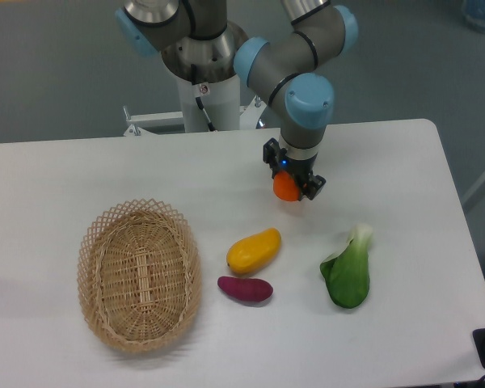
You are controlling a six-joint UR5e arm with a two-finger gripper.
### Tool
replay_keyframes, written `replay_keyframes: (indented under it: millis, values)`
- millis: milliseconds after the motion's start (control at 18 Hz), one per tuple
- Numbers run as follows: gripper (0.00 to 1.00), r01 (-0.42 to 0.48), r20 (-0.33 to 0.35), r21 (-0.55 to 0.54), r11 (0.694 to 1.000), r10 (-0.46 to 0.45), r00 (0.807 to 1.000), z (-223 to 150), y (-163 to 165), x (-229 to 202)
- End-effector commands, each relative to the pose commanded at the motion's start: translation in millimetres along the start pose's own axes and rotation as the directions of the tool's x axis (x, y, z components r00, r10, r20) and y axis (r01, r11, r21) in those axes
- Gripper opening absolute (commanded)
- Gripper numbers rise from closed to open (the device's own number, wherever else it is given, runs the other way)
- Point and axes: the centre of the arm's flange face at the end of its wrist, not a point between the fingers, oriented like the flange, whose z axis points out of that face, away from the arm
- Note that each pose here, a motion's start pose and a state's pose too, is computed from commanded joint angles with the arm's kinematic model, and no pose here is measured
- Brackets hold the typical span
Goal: Place the orange on the table
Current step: 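Carry the orange toward the mango and lower it to the table, then open the gripper to release the orange and raise away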
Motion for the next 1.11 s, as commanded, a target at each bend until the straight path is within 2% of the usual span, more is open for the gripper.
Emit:
replay_keyframes:
  millis: [278, 444, 500, 722, 778, 1111]
  values:
    - [0.65, -0.008, -0.003, 0.002, 1.000, 0.008, 1.000, 1, -4, 2]
    - [0.77, -0.009, -0.008, 0.001, 1.000, 0.009, 1.000, 4, -4, 2]
    - [0.85, -0.011, -0.009, -0.001, 1.000, 0.011, 1.000, 4, -5, 3]
    - [0.94, -0.014, -0.011, -0.001, 1.000, 0.014, 1.000, 5, -7, 4]
    - [1.00, -0.014, -0.009, -0.001, 1.000, 0.014, 1.000, 4, -7, 3]
    - [1.00, -0.007, 0.023, 0.021, 1.000, 0.006, 1.000, -12, -6, -9]
